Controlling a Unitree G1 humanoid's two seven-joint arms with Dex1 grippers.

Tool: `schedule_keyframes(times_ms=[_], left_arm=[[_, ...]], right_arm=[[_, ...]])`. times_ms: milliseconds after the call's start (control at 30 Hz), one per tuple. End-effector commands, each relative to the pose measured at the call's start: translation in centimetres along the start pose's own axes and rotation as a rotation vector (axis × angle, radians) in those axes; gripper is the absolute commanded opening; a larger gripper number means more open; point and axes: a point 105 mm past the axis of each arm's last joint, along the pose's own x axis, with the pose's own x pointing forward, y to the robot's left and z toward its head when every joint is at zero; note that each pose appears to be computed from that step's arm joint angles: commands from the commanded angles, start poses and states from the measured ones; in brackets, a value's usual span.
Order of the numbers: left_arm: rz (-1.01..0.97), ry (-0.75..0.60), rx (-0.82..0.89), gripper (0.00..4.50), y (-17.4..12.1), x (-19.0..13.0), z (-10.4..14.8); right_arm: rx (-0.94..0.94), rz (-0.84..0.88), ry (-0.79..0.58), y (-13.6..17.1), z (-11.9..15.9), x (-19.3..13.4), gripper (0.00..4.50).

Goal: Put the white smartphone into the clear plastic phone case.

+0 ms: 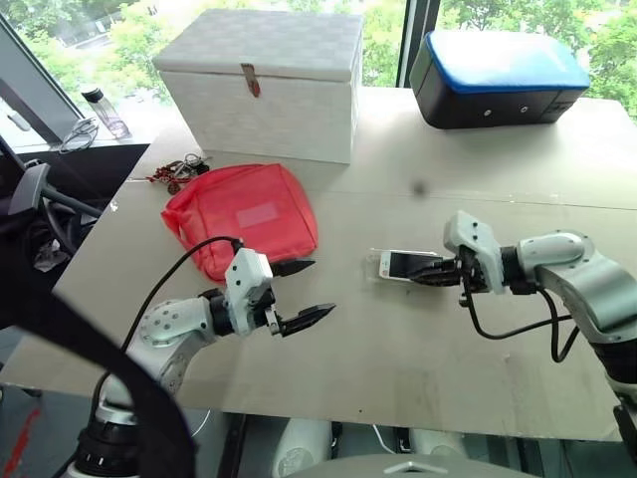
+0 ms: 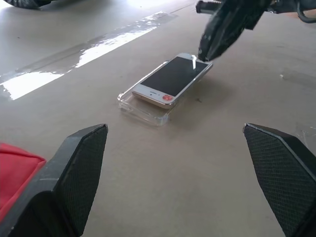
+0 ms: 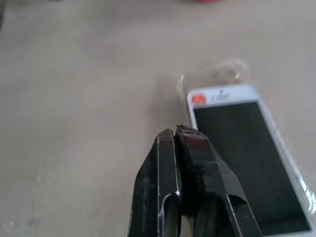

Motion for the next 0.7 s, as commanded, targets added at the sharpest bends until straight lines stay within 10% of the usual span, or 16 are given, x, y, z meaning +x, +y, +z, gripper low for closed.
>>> schedule_keyframes(times_ms=[33,700], left_arm=[[-0.016,-0.008,0.031,4.5,-0.1,-0.1,0.6],[-0.003,-0.011,0.029,4.5,-0.4,-0.1,0.5]], right_arm=[[-0.033,-0.013,0.033,-0.5,-0.4,0.2,0.09],[-0.045,-0.036,0.053,-2.2,-0.8,0.4,0.09]])
